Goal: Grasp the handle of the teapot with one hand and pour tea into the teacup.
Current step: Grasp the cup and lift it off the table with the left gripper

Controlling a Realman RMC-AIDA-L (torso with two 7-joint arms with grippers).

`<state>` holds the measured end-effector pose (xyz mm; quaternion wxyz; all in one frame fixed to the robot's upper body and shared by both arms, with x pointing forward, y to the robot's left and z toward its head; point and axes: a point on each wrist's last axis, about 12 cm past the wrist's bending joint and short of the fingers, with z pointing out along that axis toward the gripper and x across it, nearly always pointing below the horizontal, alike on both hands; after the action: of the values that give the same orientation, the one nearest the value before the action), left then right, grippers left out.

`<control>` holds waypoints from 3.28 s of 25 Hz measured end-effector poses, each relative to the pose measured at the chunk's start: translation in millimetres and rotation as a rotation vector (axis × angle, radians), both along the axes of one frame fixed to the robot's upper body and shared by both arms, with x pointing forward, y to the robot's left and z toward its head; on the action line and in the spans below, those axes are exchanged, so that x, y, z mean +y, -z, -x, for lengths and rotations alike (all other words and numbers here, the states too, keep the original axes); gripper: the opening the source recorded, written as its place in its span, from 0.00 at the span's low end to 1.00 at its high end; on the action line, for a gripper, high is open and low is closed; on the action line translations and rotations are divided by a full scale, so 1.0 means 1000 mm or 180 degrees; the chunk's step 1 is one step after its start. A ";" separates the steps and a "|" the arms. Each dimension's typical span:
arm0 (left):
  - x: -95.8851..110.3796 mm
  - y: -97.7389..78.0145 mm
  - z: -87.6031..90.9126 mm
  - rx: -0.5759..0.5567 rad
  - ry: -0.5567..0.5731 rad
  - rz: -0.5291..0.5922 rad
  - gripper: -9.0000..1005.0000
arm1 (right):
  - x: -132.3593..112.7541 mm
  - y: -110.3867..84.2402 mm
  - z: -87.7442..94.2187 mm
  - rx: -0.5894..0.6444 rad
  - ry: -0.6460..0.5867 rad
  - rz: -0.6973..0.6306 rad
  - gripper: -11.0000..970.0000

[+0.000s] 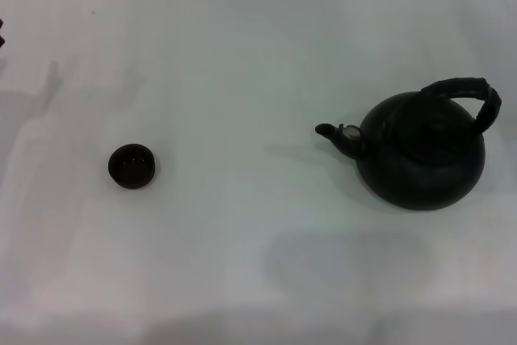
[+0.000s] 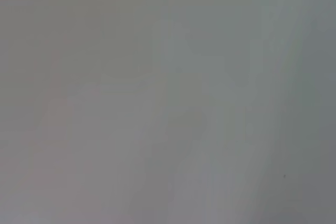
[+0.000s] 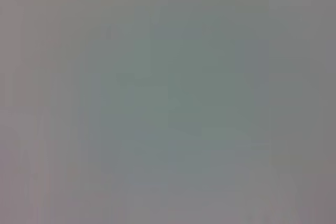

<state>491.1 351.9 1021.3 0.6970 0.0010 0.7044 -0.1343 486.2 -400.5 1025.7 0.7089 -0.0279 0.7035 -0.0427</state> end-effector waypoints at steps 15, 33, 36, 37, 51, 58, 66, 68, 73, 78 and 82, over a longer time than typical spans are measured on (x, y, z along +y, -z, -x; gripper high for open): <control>-0.001 0.000 0.001 -0.0006 0.0009 0.0007 0.86 | 0.000 0.001 0.000 0.0015 0.0006 0.0007 0.90; 0.007 -0.040 -0.038 0.1059 0.0816 0.0478 0.86 | 0.001 0.001 0.001 0.0010 -0.0005 -0.0012 0.90; 0.001 -0.063 -0.047 0.1443 0.0926 0.0415 0.86 | 0.001 0.002 0.001 0.0015 0.0001 -0.0023 0.90; -0.002 -0.072 -0.051 0.1553 0.0935 0.0342 0.86 | 0.001 0.002 0.002 0.0018 0.0004 -0.0027 0.90; -0.068 -0.140 -0.068 0.3130 0.1168 -0.0715 0.86 | 0.003 0.004 0.002 0.0038 0.0033 -0.0072 0.90; -0.102 -0.142 -0.068 0.3475 0.1201 -0.1345 0.86 | 0.002 0.004 0.002 0.0035 0.0051 -0.0077 0.90; -0.125 -0.133 -0.067 0.3535 0.1520 -0.1307 0.86 | 0.001 0.002 0.001 -0.0014 0.0074 -0.0081 0.90; -0.127 -0.130 -0.066 0.3581 0.1569 -0.1289 0.86 | 0.000 0.002 0.001 -0.0016 0.0080 -0.0082 0.90; -0.130 -0.122 -0.062 0.3752 0.1598 -0.1308 0.86 | -0.002 0.001 0.001 -0.0024 0.0109 -0.0078 0.90; -0.127 -0.120 -0.060 0.3858 0.1548 -0.1332 0.86 | -0.003 0.000 0.000 -0.0037 0.0119 -0.0072 0.90; -0.127 -0.120 -0.061 0.3901 0.1514 -0.1381 0.86 | -0.003 0.000 0.000 -0.0034 0.0120 -0.0070 0.90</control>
<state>552.4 224.7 1140.8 0.1089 0.2187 0.9628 -0.1159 486.7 -403.4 1026.2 0.7119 -0.0066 0.7005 -0.0485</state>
